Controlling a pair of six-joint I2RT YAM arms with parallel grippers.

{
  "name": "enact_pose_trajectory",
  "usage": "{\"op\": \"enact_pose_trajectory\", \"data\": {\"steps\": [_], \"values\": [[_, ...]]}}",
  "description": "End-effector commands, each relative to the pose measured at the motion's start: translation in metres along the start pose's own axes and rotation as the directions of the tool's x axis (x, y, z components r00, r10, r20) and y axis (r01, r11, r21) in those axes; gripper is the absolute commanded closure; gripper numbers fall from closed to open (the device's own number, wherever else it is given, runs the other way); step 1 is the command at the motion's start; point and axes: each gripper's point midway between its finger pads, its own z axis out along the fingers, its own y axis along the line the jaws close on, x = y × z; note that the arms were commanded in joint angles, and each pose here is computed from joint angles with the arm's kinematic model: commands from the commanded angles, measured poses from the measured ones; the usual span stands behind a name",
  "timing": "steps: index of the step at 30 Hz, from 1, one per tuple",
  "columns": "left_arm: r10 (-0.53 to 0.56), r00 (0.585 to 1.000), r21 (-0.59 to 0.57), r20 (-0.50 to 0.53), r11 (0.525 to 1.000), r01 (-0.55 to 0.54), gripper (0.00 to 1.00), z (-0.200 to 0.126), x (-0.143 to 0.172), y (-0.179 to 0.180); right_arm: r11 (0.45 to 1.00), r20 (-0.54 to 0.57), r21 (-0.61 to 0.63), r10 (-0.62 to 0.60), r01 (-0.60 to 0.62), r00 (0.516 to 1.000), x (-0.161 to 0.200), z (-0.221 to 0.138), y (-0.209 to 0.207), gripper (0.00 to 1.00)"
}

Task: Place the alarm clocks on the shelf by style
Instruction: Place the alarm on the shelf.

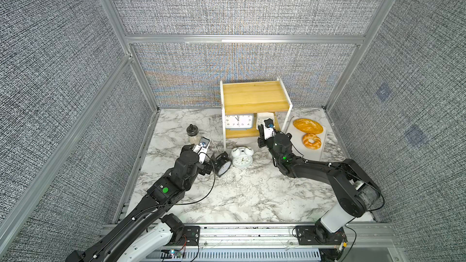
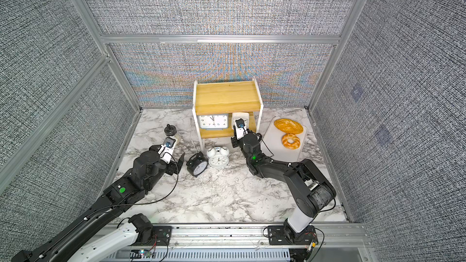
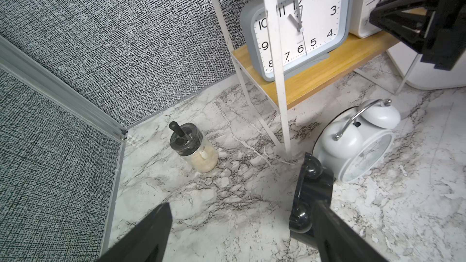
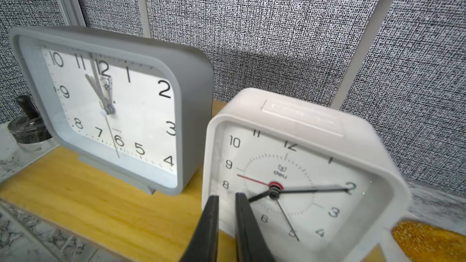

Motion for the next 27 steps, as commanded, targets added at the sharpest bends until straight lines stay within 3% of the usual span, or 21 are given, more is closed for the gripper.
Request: {"op": "enact_pose_trajectory", "data": {"steps": [1, 19, 23, 27], "values": [[-0.002, 1.0, -0.014, 0.019, 1.0, 0.002, 0.08, 0.0, -0.004, 0.003, 1.0, 0.013, -0.001, 0.015, -0.015, 1.0, -0.005, -0.002, -0.001, 0.82], [-0.001, 1.0, -0.001, 0.013, 1.0, 0.001, 0.08, 0.001, -0.003, 0.0, 0.999, -0.015, 0.039, 0.001, -0.001, 1.0, -0.002, -0.051, -0.02, 0.77], [-0.002, 1.0, -0.004, 0.012, 1.0, 0.002, 0.08, 0.001, -0.003, 0.001, 0.999, -0.062, 0.033, -0.009, 0.011, 0.998, 0.006, -0.079, -0.026, 0.69], [-0.004, 1.0, -0.008, 0.015, 1.0, 0.004, 0.07, 0.002, -0.003, 0.001, 0.998, -0.129, 0.056, 0.006, 0.002, 0.992, 0.02, -0.109, -0.038, 0.53]]}}
